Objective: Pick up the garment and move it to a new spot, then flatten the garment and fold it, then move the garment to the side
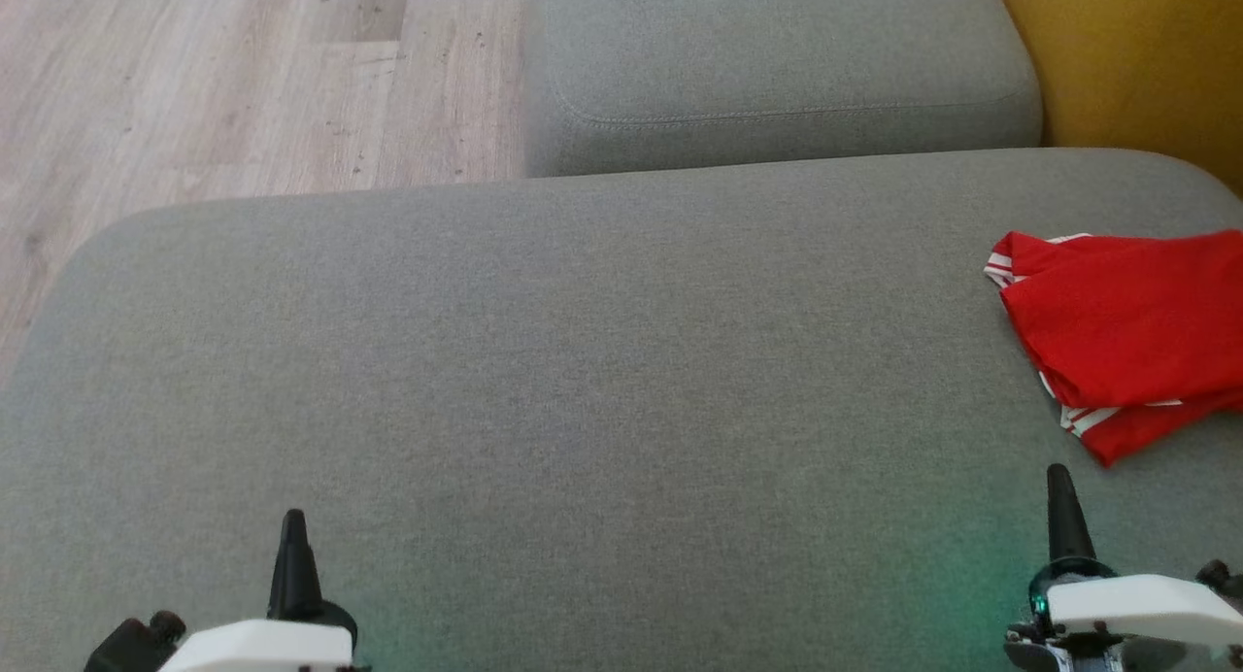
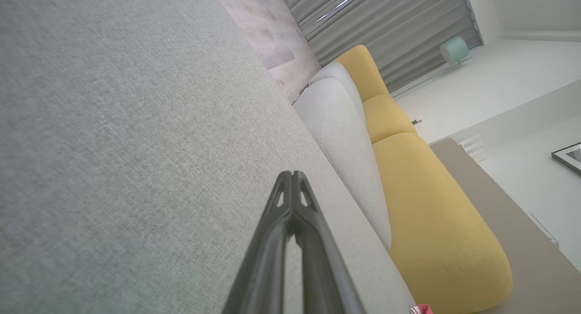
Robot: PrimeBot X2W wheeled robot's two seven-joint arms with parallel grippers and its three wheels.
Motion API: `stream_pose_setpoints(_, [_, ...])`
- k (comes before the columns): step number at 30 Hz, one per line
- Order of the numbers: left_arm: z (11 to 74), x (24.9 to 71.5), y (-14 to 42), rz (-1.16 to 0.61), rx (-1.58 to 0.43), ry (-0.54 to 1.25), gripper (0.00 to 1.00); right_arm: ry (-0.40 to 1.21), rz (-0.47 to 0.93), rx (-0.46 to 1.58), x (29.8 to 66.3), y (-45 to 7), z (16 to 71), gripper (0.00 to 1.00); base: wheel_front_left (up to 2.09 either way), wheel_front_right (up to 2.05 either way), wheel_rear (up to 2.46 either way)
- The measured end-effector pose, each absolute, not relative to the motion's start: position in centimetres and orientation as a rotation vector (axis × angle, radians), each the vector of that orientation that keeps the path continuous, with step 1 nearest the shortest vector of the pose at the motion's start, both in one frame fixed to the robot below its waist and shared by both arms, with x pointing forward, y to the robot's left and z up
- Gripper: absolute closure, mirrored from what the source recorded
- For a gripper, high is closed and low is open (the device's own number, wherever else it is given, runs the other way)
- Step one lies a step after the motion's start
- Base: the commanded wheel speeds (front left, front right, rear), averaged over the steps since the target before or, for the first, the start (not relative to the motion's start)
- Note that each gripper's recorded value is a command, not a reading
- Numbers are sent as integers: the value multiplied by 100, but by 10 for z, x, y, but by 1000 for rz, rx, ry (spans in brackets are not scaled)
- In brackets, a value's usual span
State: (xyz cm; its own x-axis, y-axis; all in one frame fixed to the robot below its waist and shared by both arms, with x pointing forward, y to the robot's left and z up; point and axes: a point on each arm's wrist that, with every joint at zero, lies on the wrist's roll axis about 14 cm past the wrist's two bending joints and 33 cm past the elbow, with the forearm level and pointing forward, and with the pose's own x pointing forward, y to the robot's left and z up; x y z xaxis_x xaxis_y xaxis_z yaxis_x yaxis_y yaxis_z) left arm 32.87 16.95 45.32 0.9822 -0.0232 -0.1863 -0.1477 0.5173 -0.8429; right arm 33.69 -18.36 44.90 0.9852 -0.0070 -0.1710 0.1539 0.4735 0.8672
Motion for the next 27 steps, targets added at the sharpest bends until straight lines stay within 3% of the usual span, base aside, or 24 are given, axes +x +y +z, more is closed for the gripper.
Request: stream_pose_setpoints(27, [464, 356, 179, 70, -1359, 150, 100, 106, -113, 1387, 358, -195, 462, 100, 0, 0, 0])
